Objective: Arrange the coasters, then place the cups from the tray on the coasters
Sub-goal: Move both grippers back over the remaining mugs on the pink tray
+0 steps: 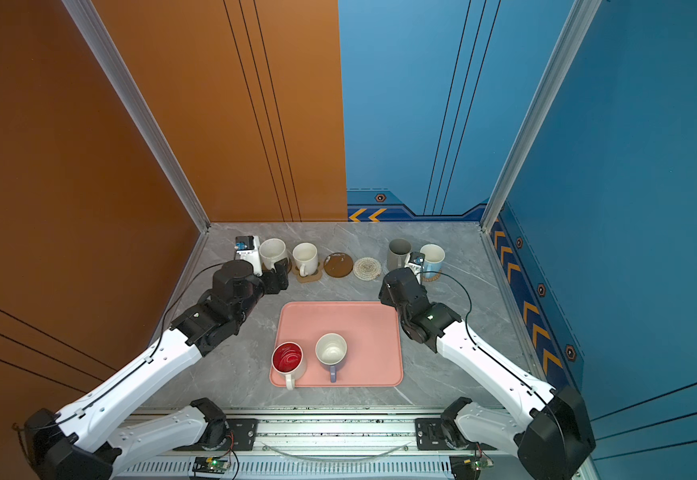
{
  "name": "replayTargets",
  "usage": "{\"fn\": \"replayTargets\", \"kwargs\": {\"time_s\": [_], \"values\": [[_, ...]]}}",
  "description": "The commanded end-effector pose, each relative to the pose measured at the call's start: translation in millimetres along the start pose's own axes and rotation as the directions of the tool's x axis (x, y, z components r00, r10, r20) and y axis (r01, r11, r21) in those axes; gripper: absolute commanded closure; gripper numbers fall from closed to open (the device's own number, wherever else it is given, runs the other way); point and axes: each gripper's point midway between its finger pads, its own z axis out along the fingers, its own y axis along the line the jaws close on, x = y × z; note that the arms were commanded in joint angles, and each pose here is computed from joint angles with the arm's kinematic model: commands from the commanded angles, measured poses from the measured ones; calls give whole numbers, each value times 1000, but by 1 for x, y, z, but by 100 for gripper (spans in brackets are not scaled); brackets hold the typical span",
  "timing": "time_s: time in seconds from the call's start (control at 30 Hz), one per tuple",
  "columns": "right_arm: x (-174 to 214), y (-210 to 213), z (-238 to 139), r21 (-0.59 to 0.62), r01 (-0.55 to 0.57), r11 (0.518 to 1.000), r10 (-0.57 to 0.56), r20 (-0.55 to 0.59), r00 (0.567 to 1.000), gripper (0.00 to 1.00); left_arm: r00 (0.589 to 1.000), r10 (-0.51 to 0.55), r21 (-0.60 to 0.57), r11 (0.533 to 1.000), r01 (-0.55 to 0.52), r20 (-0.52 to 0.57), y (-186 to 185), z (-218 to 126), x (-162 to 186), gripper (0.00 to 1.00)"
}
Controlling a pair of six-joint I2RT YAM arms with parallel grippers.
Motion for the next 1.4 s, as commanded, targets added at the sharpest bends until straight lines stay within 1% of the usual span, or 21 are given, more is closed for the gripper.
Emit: {"fn": "replayTargets", "kwargs": {"time_s": [0.0,0.03,0.07,0.23,0.43,0.63,0.83,1.07,1.37], "values": [[-10,19,-12,-12,82,997,-82,10,997,31,999,45,-34,998,-44,6,3,6,2,15],[-7,30,-18,-34,112,993,-111,6,994,31,999,51,-38,998,-51,1,3,8,3,11],[-6,35,-20,-37,136,990,-136,2,991,30,998,57,-38,998,-57,-9,2,9,4,9],[1,50,-32,-79,202,976,-205,-19,979,29,998,58,-19,998,-58,-19,-1,13,9,8],[16,57,-52,-181,261,948,-278,-78,957,28,998,54,8,998,-54,-23,-4,16,13,7],[44,48,-77,-248,280,927,-328,-180,927,27,998,48,33,998,-47,-32,-9,20,16,6],[89,28,-93,-256,280,925,-352,-301,886,28,998,43,40,998,-41,-38,-11,23,18,6],[129,34,-116,-331,264,906,-376,-341,862,28,998,36,50,998,-33,-48,-12,24,21,5],[169,46,-122,-344,292,892,-423,-410,808,28,998,21,73,997,-16,-61,-18,27,24,6]]}}
